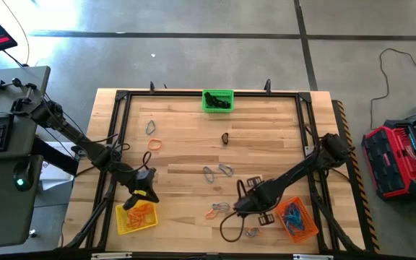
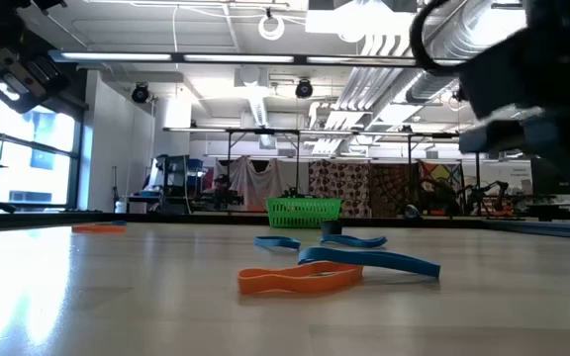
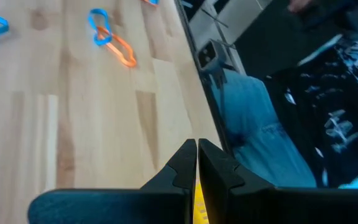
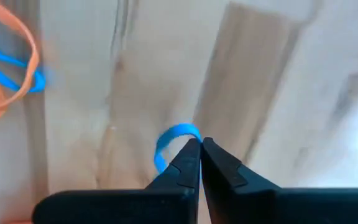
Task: Sort rubber bands into baskets
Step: Put the blue rubber band into the orange bin
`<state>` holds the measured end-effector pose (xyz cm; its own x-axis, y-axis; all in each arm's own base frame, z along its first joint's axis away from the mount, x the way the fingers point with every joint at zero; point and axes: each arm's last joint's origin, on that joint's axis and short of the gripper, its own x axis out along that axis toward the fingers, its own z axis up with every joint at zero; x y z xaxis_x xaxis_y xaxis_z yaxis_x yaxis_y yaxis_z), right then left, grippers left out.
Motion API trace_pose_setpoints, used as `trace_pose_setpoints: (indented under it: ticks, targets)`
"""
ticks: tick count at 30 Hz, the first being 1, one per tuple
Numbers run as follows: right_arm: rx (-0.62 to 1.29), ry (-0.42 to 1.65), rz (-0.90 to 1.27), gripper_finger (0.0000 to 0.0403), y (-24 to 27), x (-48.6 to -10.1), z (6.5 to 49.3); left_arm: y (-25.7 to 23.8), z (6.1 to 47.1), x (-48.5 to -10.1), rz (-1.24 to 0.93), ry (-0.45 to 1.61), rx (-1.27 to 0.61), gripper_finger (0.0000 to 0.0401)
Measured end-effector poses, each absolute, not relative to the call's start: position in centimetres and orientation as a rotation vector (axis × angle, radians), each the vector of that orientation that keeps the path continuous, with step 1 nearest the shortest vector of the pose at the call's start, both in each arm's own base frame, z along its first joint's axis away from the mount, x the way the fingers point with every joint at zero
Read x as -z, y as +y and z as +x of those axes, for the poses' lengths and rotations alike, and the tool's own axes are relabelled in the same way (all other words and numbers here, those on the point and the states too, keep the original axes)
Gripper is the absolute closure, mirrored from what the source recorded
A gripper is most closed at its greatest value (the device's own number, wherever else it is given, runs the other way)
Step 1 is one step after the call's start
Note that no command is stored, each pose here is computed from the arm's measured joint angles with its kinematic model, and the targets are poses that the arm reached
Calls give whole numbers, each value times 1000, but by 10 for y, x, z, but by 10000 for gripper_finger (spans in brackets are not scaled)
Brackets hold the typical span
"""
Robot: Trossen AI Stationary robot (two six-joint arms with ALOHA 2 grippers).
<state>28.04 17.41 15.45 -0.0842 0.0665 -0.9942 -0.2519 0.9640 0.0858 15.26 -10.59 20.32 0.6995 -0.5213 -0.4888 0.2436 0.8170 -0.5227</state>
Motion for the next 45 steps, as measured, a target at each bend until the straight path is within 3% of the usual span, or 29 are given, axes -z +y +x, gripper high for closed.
trace_pose_setpoints:
  ticks: [12, 21, 31, 39, 45]
  targets:
    - [-76, 1612, -124, 402, 185, -221, 293, -88, 164, -203, -440, 623, 320, 391]
    - [131, 1686, 148, 402, 215, -265, 247, -69, 172, -203, -418, 595, 241, 391]
    - [299, 1807, 241, 403, 237, -230, 201, -53, 178, -203, -385, 569, 170, 391]
    - [206, 1827, 320, 403, 237, -187, 193, -46, 180, -203, -394, 561, 132, 391]
    - [222, 1793, 363, 403, 230, -194, 186, -41, 188, -192, -378, 615, 87, 391]
